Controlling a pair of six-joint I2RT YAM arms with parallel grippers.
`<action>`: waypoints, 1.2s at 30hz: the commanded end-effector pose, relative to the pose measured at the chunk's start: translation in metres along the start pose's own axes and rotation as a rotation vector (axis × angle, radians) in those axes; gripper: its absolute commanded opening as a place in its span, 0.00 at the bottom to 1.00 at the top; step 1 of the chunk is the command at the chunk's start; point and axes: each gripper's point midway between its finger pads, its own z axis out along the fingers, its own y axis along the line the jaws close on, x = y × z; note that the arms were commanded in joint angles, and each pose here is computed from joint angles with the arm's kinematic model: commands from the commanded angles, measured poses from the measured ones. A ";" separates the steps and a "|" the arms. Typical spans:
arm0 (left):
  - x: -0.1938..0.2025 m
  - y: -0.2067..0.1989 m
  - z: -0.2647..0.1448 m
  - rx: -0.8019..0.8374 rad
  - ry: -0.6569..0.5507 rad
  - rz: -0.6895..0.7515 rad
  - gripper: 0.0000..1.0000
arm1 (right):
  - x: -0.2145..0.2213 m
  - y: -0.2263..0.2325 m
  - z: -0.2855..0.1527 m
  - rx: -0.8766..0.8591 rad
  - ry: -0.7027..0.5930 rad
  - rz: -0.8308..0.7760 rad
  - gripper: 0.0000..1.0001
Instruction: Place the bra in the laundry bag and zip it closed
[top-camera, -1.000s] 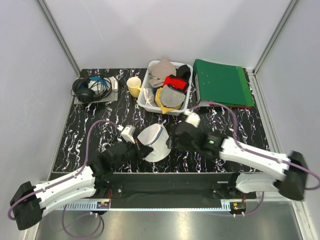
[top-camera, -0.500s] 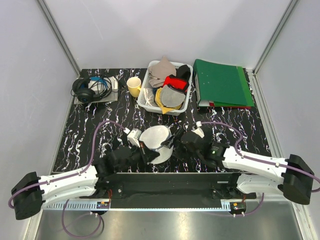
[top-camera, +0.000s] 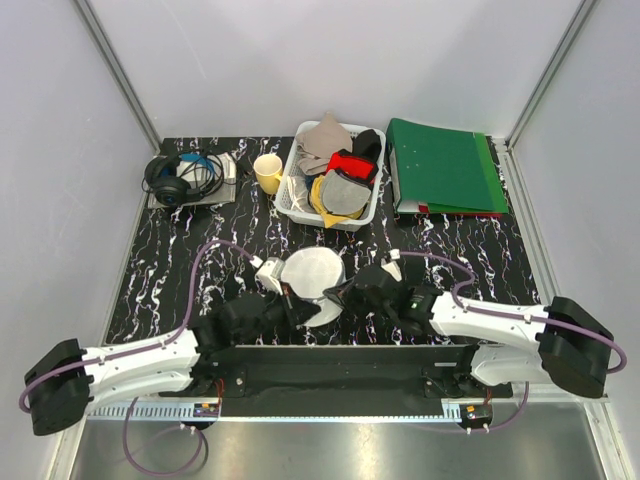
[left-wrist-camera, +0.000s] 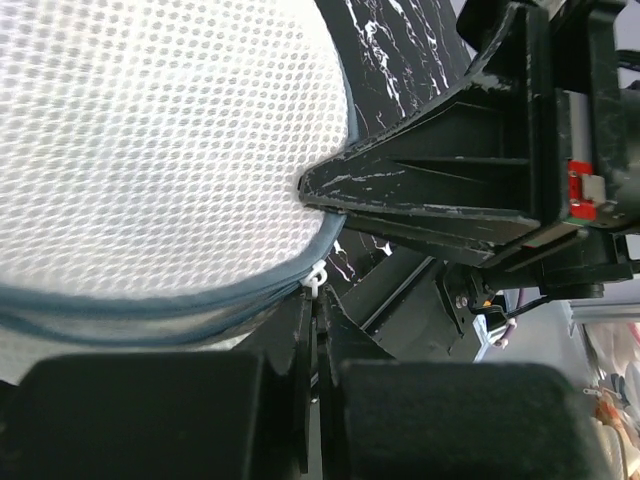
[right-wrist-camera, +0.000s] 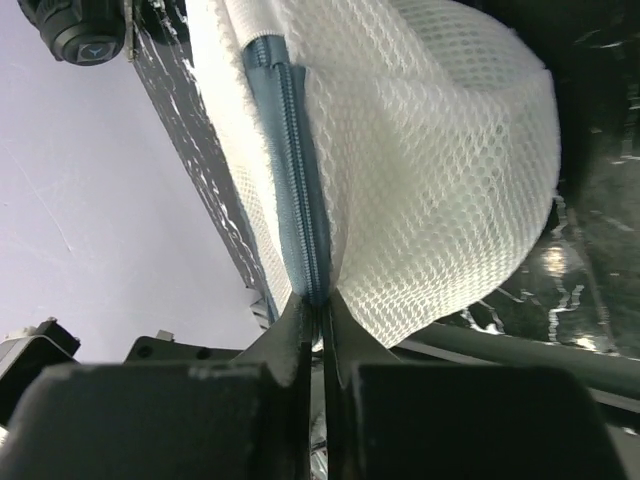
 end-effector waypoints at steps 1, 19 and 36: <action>-0.015 0.007 -0.008 -0.077 -0.040 0.042 0.00 | -0.029 -0.004 -0.010 -0.039 -0.053 -0.003 0.00; -0.038 -0.033 -0.002 0.102 -0.019 0.074 0.00 | -0.052 -0.027 -0.033 0.150 0.179 -0.377 0.66; -0.049 -0.048 0.021 0.063 -0.072 0.030 0.00 | -0.031 -0.047 -0.102 0.049 0.140 -0.194 0.83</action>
